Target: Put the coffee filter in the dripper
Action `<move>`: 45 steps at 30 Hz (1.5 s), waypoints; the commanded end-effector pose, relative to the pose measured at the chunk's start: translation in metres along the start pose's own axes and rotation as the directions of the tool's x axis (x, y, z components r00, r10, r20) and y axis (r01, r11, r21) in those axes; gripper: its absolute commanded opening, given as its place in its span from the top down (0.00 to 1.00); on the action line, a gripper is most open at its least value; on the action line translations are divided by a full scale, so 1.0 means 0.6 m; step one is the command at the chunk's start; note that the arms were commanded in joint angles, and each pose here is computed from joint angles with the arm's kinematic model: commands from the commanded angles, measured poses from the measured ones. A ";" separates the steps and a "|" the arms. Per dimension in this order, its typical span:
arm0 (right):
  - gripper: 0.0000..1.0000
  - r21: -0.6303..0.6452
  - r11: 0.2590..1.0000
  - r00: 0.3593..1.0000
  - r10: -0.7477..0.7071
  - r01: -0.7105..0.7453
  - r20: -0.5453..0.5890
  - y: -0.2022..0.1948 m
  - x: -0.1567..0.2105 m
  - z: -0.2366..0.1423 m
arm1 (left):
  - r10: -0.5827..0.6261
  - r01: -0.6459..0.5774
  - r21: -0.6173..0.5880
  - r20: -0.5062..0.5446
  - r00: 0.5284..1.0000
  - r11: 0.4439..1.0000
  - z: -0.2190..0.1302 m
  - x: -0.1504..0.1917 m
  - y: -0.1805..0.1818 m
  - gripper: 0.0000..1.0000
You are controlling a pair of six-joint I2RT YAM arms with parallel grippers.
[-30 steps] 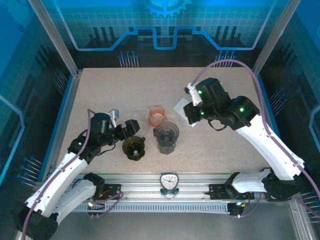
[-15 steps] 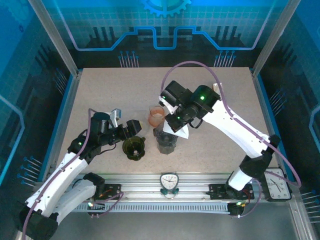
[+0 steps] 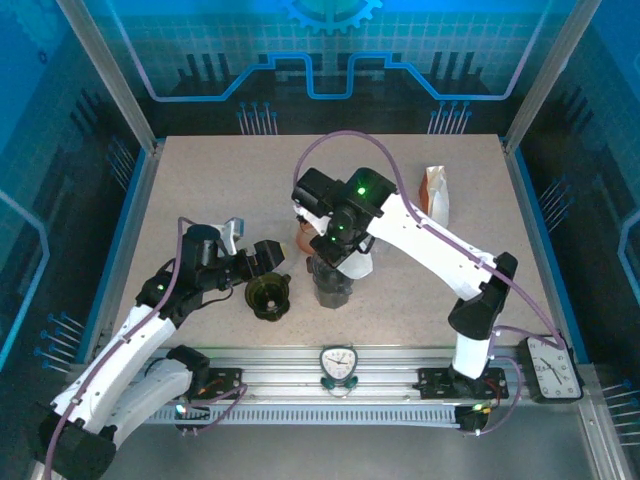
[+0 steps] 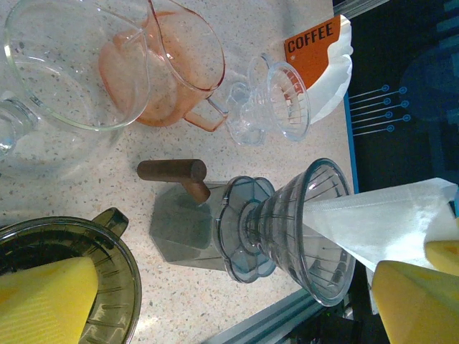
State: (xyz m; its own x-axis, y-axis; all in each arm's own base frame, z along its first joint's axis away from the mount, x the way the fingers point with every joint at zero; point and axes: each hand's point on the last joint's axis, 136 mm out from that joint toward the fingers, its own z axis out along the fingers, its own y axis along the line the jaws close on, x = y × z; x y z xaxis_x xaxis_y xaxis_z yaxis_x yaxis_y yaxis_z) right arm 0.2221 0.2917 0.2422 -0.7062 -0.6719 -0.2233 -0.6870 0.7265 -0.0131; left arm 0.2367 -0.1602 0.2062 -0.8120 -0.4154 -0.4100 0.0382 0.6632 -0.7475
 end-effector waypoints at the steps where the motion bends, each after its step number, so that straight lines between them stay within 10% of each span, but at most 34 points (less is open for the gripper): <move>1: 0.95 -0.029 0.999 0.999 -0.034 0.033 -0.024 0.020 0.000 0.011 | 0.004 -0.003 0.032 -0.023 1.000 0.999 0.006 0.009 -0.006 0.01; 17: 0.92 -0.067 0.998 1.000 0.002 -0.003 -0.021 0.034 -0.001 0.071 | 0.001 0.000 0.045 -0.029 1.000 0.999 0.005 0.010 -0.011 0.01; 35: 0.39 -0.119 0.990 0.959 0.103 -0.074 0.265 0.018 0.004 -0.011 | 0.068 -0.062 0.101 -0.058 0.996 0.993 0.011 0.015 -0.066 0.04; 45: 0.38 -0.042 0.960 0.842 0.264 -0.278 0.470 -0.078 0.036 -0.022 | 0.238 -0.240 0.004 -0.145 0.960 0.971 0.053 0.048 -0.098 0.24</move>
State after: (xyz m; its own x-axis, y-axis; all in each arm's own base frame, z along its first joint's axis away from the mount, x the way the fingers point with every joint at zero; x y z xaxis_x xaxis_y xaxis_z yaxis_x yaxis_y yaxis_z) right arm 0.2150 0.2485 0.2425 -0.7134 -0.3974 -0.5772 -0.5458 0.8317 0.1019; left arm 0.2270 -0.2341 0.2214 -0.8746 -0.1890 -0.4465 0.2078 0.6859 -0.6974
